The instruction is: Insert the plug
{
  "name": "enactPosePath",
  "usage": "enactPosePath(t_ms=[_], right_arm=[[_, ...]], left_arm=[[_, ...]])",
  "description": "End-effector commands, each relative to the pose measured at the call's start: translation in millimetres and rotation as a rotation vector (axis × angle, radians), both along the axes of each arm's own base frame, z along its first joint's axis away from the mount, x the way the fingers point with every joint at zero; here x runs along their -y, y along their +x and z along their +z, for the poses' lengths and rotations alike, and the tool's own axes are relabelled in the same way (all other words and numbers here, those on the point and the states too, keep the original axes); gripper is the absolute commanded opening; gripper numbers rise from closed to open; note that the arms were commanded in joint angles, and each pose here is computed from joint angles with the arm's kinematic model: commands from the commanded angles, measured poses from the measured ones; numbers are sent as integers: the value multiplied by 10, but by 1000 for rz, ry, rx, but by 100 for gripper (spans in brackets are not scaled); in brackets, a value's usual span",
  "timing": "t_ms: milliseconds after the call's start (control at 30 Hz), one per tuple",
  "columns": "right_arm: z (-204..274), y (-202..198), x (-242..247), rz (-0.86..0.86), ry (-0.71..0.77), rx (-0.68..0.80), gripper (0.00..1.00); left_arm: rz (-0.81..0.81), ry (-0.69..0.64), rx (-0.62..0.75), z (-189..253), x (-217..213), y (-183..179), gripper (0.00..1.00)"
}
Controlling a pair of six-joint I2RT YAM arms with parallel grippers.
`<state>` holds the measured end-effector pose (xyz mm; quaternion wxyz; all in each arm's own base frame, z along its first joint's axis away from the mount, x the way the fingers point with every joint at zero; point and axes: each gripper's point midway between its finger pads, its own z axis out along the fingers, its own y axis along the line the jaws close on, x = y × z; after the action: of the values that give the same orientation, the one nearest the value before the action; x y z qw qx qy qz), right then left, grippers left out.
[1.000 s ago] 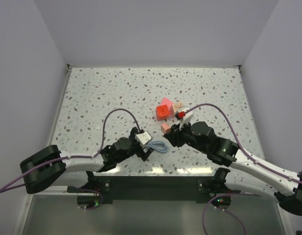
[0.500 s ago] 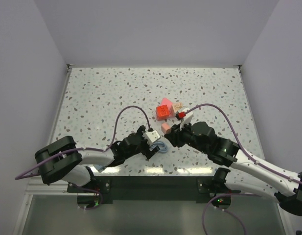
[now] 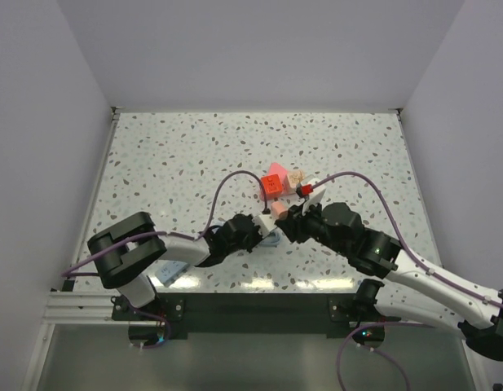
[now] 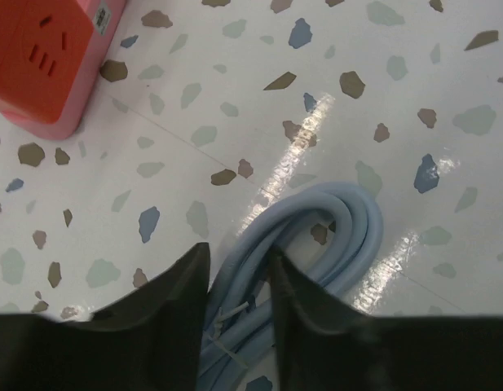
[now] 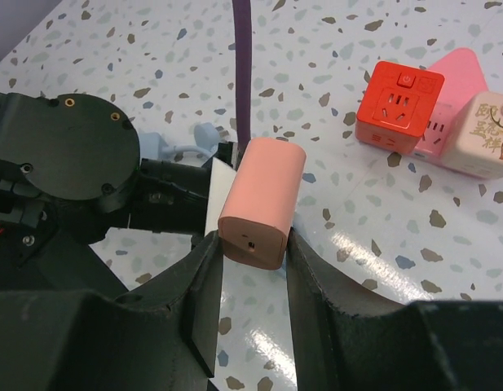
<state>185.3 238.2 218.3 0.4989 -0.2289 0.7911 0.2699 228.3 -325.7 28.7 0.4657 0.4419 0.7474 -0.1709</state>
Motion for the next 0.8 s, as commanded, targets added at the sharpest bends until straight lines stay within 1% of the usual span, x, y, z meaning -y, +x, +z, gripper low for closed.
enactPosePath(t_ms=[0,33,167,200,300,367,400,433,467,500,533,567,600,633,667,700,733,767], right_arm=[[301,64,-77,-1,70,65,0],[312,68,-81,-3,72,67,0],[384,115,-100,-12,82,92,0],[395,136,-100,-19,80,101,0],[408,173,-97,-31,76,114,0],[417,189,-95,-38,75,120,0],[421,193,-93,-39,74,123,0],[436,204,-85,-46,74,127,0],[437,205,-79,-46,72,129,0],[446,207,-70,-48,71,134,0],[457,214,-52,-55,72,138,0],[452,230,-28,-66,68,142,0],[453,233,-19,-71,67,143,0],[455,239,-7,-74,65,146,0],[442,245,7,-80,61,147,0],[424,250,15,-82,55,146,0],[402,248,17,-82,51,143,0],[400,265,25,-90,51,142,0]], left_arm=[[106,69,-8,-106,-185,197,3],[137,69,-5,-98,-222,252,0],[240,44,-28,-64,-422,492,0],[262,21,-46,-56,-442,519,0],[353,-29,-48,67,-550,748,0],[436,-27,-67,74,-682,918,0],[505,-47,-58,170,-713,1065,0],[565,-19,-78,91,-847,1146,0],[599,-23,-79,104,-887,1225,0],[636,-62,-76,201,-868,1355,0],[671,-75,-86,201,-942,1459,0],[680,-81,-106,152,-933,1520,0],[701,-138,-105,293,-853,1687,0],[729,-146,-113,304,-878,1783,0],[741,-143,-137,205,-848,1856,0],[759,-177,-116,380,-759,2044,0],[776,-190,-111,405,-732,2144,0],[784,-173,-127,281,-694,2223,0]])
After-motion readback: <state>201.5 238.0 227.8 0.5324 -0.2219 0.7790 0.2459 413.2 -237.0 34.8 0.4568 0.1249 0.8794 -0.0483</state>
